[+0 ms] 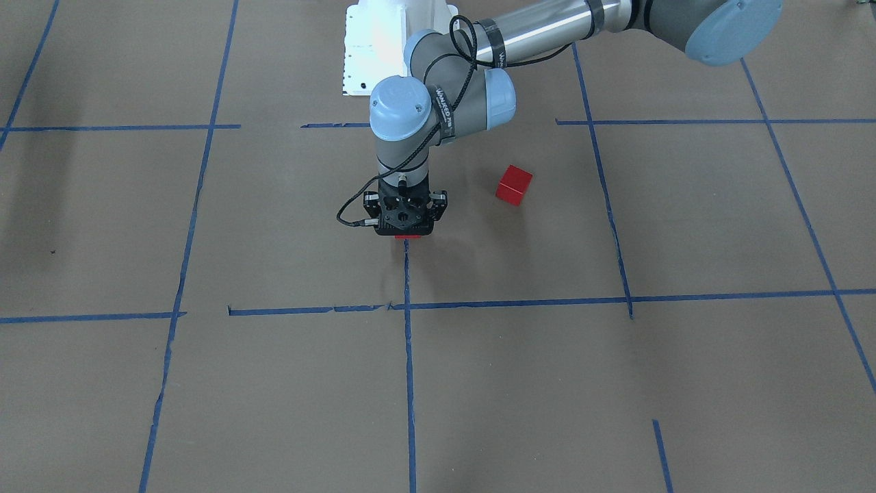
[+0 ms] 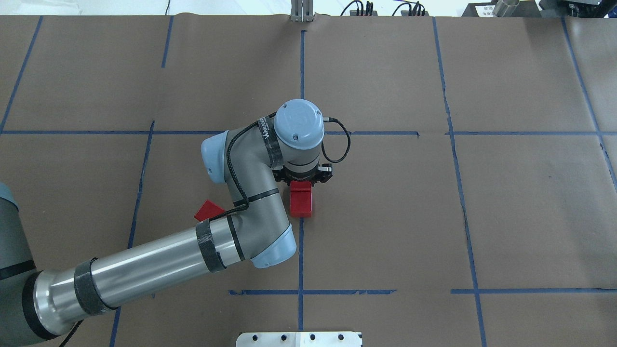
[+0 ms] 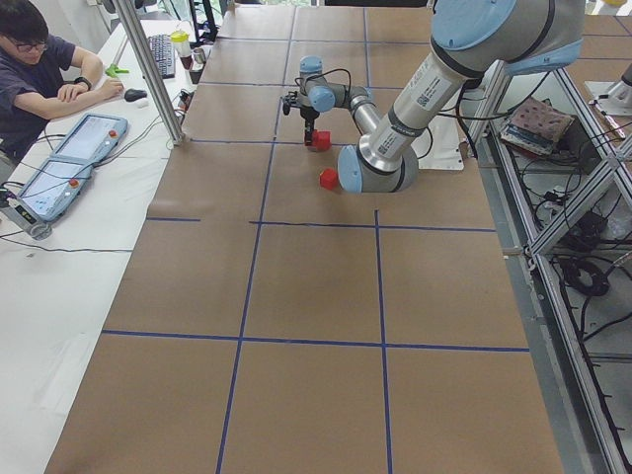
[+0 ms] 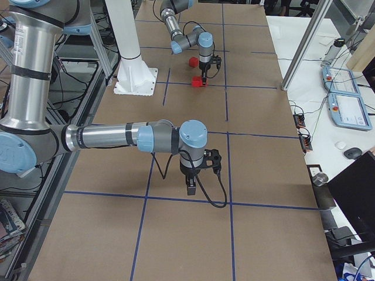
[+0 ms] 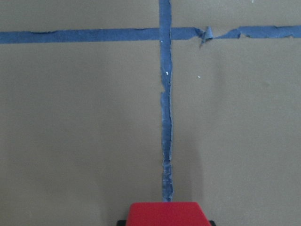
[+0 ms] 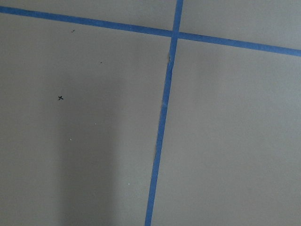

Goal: Form red blocks into L shape at center
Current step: 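Set the cube down against the center cube, nearer the robot, and hold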

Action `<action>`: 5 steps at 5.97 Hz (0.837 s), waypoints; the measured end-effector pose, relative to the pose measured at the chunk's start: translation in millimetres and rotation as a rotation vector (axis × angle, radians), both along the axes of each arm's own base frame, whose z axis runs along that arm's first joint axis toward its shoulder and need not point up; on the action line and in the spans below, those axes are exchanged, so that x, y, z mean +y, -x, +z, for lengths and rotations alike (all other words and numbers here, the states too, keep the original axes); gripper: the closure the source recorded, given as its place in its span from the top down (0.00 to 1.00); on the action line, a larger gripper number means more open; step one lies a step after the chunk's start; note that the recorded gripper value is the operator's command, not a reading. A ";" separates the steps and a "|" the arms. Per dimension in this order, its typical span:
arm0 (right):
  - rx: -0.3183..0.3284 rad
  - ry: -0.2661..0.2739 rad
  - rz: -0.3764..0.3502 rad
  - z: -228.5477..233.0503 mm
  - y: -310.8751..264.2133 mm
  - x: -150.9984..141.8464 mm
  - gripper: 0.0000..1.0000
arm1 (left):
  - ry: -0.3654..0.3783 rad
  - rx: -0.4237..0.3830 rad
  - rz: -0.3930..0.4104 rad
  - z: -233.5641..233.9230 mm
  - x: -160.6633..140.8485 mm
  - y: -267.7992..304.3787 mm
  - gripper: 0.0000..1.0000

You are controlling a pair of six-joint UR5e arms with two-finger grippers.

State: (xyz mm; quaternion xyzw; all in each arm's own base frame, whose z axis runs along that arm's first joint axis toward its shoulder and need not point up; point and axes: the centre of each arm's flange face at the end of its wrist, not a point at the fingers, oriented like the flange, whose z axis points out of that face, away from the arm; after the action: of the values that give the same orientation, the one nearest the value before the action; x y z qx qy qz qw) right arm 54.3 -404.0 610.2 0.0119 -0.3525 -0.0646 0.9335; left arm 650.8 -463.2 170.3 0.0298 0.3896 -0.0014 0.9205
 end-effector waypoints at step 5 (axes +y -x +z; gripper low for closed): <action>0.001 0.001 0.000 0.7 -0.1 0.0 1.00 | 0.000 0.002 0.002 3.3 0.3 -1.7 0.09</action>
State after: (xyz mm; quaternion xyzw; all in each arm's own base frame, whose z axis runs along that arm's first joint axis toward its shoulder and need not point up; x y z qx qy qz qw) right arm 54.5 -404.0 610.9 0.0113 -0.3518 -0.0643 0.9338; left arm 652.5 -462.9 173.6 0.0294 0.3904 -0.0006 0.9202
